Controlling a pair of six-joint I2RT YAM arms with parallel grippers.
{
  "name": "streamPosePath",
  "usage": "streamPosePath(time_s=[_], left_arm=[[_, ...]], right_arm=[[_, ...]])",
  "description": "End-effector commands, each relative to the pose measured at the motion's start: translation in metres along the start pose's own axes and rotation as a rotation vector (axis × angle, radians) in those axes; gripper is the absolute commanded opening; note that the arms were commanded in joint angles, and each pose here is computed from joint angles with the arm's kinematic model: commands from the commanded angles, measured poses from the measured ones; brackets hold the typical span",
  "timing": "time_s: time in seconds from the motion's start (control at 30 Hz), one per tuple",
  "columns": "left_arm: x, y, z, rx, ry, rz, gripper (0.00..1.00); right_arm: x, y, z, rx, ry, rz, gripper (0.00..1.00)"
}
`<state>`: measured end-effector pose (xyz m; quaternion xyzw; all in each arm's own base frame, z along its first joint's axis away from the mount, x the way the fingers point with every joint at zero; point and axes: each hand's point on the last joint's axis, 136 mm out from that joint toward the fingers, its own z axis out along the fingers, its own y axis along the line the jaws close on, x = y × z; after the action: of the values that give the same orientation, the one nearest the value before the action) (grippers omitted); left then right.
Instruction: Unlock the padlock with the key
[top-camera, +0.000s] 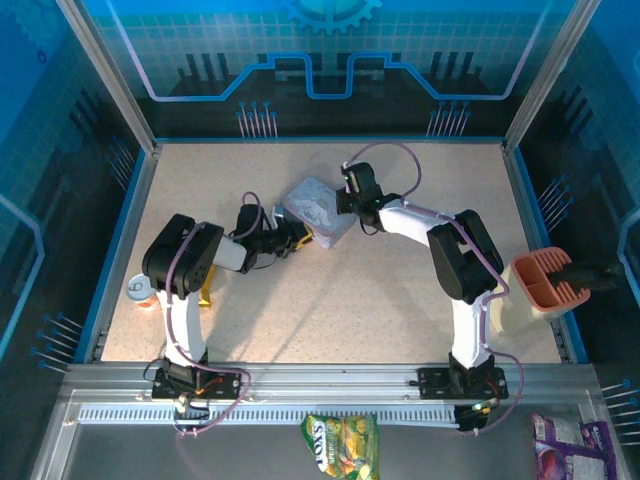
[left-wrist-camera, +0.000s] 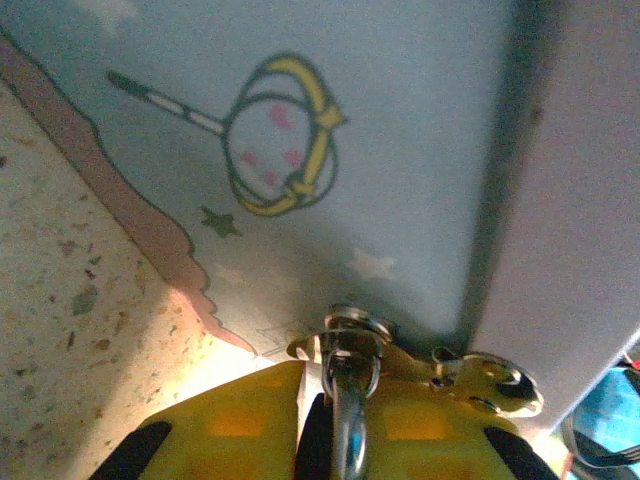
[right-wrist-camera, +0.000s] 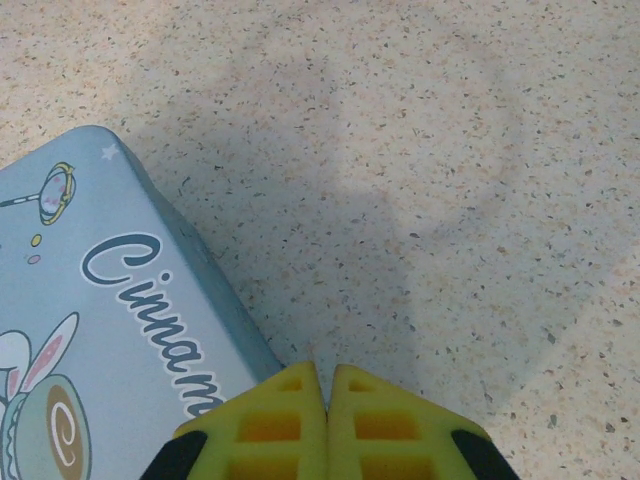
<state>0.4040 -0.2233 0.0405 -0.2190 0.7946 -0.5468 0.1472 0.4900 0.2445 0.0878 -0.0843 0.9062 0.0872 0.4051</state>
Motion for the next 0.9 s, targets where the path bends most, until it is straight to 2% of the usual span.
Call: streamPosePath(time_s=[0.0,0.17,0.27,0.37,0.63,0.87], left_arm=[[0.013,0.057,0.007,-0.108,-0.008,-0.317,0.0],[0.009,0.049,0.015,-0.011,0.001,-0.313,0.0],[0.005,0.04,0.021,0.083,0.01,-0.285,0.0],[0.003,0.047,0.024,0.123,-0.001,-0.299,0.0],[-0.001,0.063,0.028,0.115,-0.031,-0.316,0.0],[-0.004,0.071,0.033,0.084,-0.102,-0.341,0.0]], right_arm=[[0.124,0.018,-0.002,-0.071,0.39,-0.077,0.0],[0.114,0.021,-0.005,-0.1,0.365,-0.04,0.0],[0.099,0.018,-0.014,-0.121,0.322,-0.002,0.0],[0.076,0.011,-0.028,-0.144,0.265,0.049,0.0],[0.028,-0.013,-0.073,-0.197,0.122,0.194,0.0],[0.039,-0.006,-0.109,-0.293,0.101,0.284,0.0]])
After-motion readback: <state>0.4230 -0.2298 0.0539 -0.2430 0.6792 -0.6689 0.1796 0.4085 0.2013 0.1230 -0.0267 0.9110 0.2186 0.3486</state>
